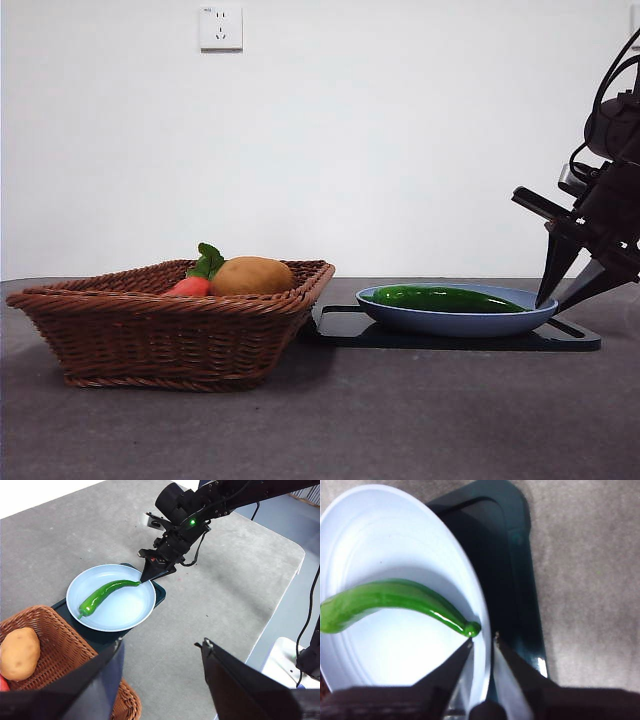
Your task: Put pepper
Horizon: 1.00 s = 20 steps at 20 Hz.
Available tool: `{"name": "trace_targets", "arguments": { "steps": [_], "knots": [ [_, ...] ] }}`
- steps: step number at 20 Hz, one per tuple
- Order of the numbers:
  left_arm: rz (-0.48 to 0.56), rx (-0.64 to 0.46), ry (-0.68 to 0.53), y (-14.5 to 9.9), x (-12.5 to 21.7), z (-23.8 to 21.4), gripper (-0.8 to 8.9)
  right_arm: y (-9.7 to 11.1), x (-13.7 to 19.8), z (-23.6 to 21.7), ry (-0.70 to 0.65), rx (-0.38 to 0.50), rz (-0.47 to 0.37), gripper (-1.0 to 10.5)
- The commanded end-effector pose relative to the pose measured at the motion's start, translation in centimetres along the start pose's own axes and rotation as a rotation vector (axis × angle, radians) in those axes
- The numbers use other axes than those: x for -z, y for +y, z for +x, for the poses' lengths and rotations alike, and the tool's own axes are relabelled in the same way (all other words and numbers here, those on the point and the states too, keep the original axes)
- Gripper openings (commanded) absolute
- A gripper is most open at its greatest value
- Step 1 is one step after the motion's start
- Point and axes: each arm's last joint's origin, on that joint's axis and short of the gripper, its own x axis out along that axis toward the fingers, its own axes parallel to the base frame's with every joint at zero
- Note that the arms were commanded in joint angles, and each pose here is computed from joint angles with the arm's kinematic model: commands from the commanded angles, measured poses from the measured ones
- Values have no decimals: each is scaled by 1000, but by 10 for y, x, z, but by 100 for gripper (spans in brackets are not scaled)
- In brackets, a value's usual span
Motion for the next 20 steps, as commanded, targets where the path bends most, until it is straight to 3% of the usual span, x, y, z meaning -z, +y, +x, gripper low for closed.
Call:
{"name": "trace_targets", "arguments": {
  "steps": [1,8,12,16,18,20],
  "knots": [
    [1,10,-23,-3,-5,-2,271,0,-5,1,-9,-1,-4,107],
    [-3,4,13,-2,-1,-2,271,23,12,-88,-98,95,-115,107],
    [0,4,14,-2,-1,-2,271,60,58,-148,-48,1,-261,102],
    [1,5,14,-2,-1,-2,268,94,117,-191,6,-39,-429,101],
    [0,5,16,-2,-1,-2,200,106,139,-205,8,-72,-498,89],
    [-1,5,24,-2,0,-2,85,114,160,-217,19,-103,-572,-1]
  ]
}}
